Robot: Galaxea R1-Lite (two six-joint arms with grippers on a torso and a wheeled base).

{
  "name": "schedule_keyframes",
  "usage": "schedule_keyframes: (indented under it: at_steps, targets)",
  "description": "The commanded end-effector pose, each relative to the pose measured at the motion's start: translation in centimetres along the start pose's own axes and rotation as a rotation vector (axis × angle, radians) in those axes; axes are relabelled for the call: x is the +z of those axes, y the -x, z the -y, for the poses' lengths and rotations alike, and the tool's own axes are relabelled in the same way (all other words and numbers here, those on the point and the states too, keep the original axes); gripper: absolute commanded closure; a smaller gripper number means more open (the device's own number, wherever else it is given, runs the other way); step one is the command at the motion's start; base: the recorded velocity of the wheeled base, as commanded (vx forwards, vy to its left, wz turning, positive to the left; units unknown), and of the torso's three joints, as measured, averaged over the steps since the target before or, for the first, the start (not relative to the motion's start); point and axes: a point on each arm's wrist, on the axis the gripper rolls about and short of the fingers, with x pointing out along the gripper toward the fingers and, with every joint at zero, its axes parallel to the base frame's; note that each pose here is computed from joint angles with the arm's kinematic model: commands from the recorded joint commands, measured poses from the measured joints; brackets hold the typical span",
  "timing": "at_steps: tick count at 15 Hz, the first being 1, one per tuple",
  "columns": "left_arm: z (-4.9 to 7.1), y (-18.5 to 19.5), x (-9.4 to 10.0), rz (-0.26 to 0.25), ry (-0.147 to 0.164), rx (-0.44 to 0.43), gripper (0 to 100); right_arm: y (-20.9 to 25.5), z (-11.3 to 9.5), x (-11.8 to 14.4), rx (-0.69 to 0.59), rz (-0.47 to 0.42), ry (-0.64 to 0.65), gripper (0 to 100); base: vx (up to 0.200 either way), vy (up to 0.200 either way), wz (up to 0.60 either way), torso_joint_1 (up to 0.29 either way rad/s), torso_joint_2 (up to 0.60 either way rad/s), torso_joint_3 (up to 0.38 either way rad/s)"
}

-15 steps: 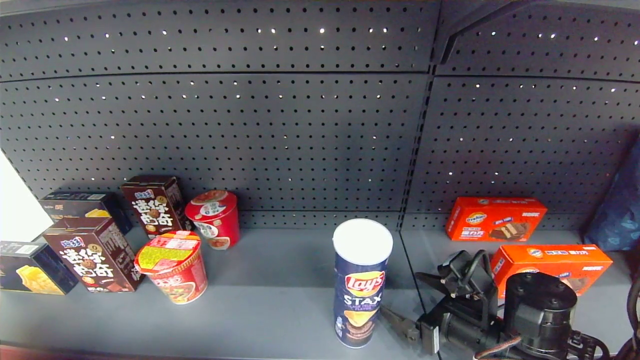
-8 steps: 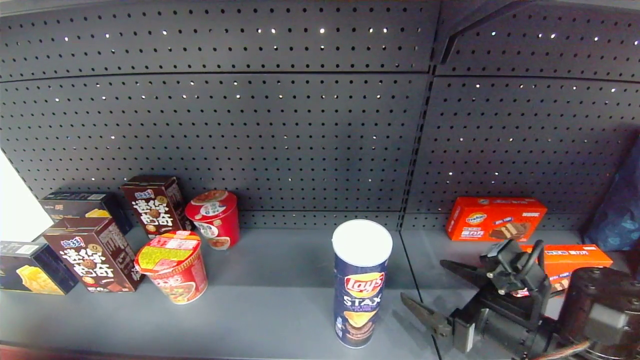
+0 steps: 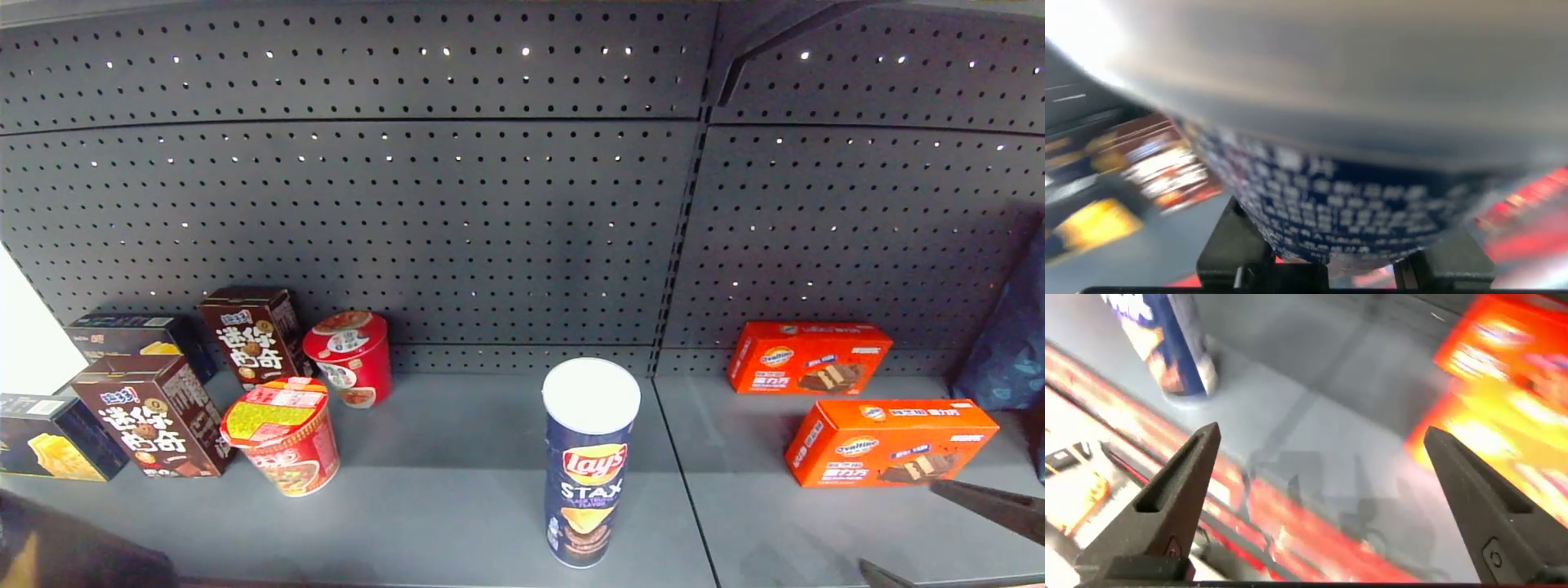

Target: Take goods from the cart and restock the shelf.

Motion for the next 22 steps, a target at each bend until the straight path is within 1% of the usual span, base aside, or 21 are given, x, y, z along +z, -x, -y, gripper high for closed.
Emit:
schedule_keyframes:
  at_steps: [1,2,3,4,5,6,7,8,9,10,12,13,14,15,16,17,18,19,20,22]
  targets:
    - [-1.1,-4.7,1.2,-0.115,0.052,-0.167,100,9.1,2.0,-4.0,-0.096,0.12,-0.01,0,0.0,0.0,0.0,0.0,0.0,0.0]
    - [-1.3,-6.2,1.4,-0.119,0.063,-0.246,100,9.8,1.9,-5.8,-0.115,0.139,0.009,0,0.0,0.0,0.0,0.0,0.0,0.0]
    - [-1.7,-8.0,1.4,-0.134,0.081,-0.306,100,10.2,1.7,-7.3,-0.161,0.155,-0.004,0,0.0,0.0,0.0,0.0,0.0,0.0]
    - [-2.1,-10.2,1.5,-0.135,0.086,-0.34,100,10.6,1.4,-8.2,-0.226,0.153,-0.022,0,0.0,0.0,0.0,0.0,0.0,0.0]
    - [-2.4,-12.3,1.8,-0.122,0.081,-0.369,100,10.8,1.1,-8.9,-0.269,0.147,-0.051,0,0.0,0.0,0.0,0.0,0.0,0.0]
    - [-2.5,-13.7,1.8,-0.127,0.088,-0.381,100,10.9,1.0,-9.2,-0.28,0.152,-0.07,0,0.0,0.0,0.0,0.0,0.0,0.0]
    - [-2.8,-16.0,2.2,-0.134,0.106,-0.395,100,10.6,0.8,-9.7,-0.291,0.14,-0.078,0,0.0,0.0,0.0,0.0,0.0,0.0]
    - [-2.7,-18.5,2.9,-0.141,0.124,-0.431,100,10.2,0.8,-10.1,-0.301,0.135,-0.096,0,0.0,0.0,0.0,0.0,0.0,0.0]
    - [-2.6,-18.8,3.0,-0.142,0.124,-0.436,100,10.2,0.8,-10.1,-0.3,0.138,-0.096,0,0.0,0.0,0.0,0.0,0.0,0.0]
    - [-2.3,-22.0,4.3,-0.135,0.111,-0.476,100,9.8,0.8,-10.3,-0.303,0.142,-0.1,0,0.0,0.0,0.0,0.0,0.0,0.0]
    - [-2.4,-25.2,4.5,-0.14,0.085,-0.495,100,9.5,0.8,-10.7,-0.305,0.133,-0.105,0,0.0,0.0,0.0,0.0,0.0,0.0]
    - [-2.4,-25.6,4.3,-0.145,0.081,-0.495,100,9.5,0.8,-10.7,-0.305,0.132,-0.106,0,0.0,0.0,0.0,0.0,0.0,0.0]
    - [-2.3,-28.0,2.8,-0.178,0.068,-0.509,100,9.4,0.7,-10.8,-0.304,0.13,-0.113,0,0.0,0.0,0.0,0.0,0.0,0.0]
    - [-2.3,-28.5,2.4,-0.177,0.058,-0.512,100,9.4,0.7,-10.8,-0.304,0.13,-0.115,0,0.0,0.0,0.0,0.0,0.0,0.0]
    - [-2.4,-30.8,0.8,-0.156,0.025,-0.512,100,9.4,0.7,-10.8,-0.304,0.13,-0.116,0,0.0,0.0,0.0,0.0,0.0,0.0]
    - [-2.4,-32.2,0.1,-0.128,0.015,-0.515,100,9.4,0.7,-10.8,-0.304,0.131,-0.118,0,0.0,0.0,0.0,0.0,0.0,0.0]
    - [-2.4,-33.6,-0.7,-0.094,0.01,-0.549,100,9.4,0.7,-10.8,-0.304,0.131,-0.118,0,0.0,0.0,0.0,0.0,0.0,0.0]
    - [-2.5,-34.9,-1.7,-0.067,0.011,-0.609,100,9.4,0.7,-10.8,-0.304,0.131,-0.118,0,0.0,0.0,0.0,0.0,0.0,0.0]
    - [-2.5,-35.7,-2.1,-0.069,0.013,-0.617,100,9.4,0.7,-10.8,-0.304,0.131,-0.119,0,0.0,0.0,0.0,0.0,0.0,0.0]
    - [-2.5,-37.2,-2.5,-0.066,0.007,-0.622,100,9.4,0.7,-10.8,-0.304,0.131,-0.119,0,0.0,0.0,0.0,0.0,0.0,0.0]
